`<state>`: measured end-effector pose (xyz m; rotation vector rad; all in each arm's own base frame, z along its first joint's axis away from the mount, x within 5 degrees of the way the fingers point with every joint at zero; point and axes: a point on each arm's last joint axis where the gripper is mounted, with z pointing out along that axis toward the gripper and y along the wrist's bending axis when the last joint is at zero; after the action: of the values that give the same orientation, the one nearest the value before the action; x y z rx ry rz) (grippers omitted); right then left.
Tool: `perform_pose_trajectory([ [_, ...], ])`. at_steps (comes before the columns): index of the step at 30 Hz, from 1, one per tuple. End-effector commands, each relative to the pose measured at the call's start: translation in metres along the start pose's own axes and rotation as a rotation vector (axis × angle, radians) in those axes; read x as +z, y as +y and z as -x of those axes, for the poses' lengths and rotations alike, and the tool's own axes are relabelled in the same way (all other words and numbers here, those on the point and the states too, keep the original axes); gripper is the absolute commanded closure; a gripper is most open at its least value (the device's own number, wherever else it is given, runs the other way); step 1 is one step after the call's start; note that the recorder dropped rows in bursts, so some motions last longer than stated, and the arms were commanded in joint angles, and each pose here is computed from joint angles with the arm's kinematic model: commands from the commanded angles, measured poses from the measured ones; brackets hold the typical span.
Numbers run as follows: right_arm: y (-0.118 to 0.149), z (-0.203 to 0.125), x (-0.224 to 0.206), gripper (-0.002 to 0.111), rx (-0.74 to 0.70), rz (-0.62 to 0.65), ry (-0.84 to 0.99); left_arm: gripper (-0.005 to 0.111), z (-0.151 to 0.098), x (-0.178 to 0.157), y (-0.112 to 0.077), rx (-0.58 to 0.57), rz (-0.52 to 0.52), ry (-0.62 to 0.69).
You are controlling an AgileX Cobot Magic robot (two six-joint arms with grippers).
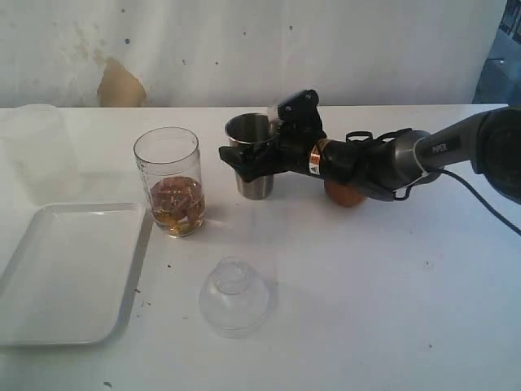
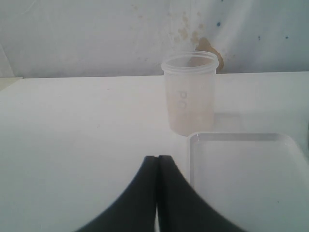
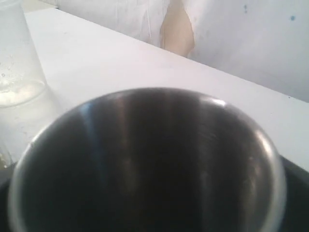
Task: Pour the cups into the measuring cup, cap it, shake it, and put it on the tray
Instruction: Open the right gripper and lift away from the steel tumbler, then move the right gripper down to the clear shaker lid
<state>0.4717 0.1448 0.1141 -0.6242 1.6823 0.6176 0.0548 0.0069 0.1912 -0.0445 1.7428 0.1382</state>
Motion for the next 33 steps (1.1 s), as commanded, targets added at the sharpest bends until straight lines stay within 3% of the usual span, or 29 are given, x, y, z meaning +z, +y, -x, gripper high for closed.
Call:
perform_pose_trajectory([
  [1,0.002,0.02,-0.003,0.003,-0.03,0.009,-0.043,0.107,0.0,0.0,0.0,0.004,0.001,-0.01],
  [11,0.003,0.025,-0.004,0.003,-0.041,0.008,-0.052,0.107,0.0,0.0,0.0,0.004,0.001,-0.01],
  [22,0.007,0.063,-0.014,0.003,-0.122,0.0,-0.117,0.107,0.0,0.0,0.0,0.004,0.001,-0.01],
  [33,0.03,0.151,-0.049,0.003,-0.155,0.045,-0.217,0.107,0.0,0.0,0.0,0.004,0.001,-0.01],
])
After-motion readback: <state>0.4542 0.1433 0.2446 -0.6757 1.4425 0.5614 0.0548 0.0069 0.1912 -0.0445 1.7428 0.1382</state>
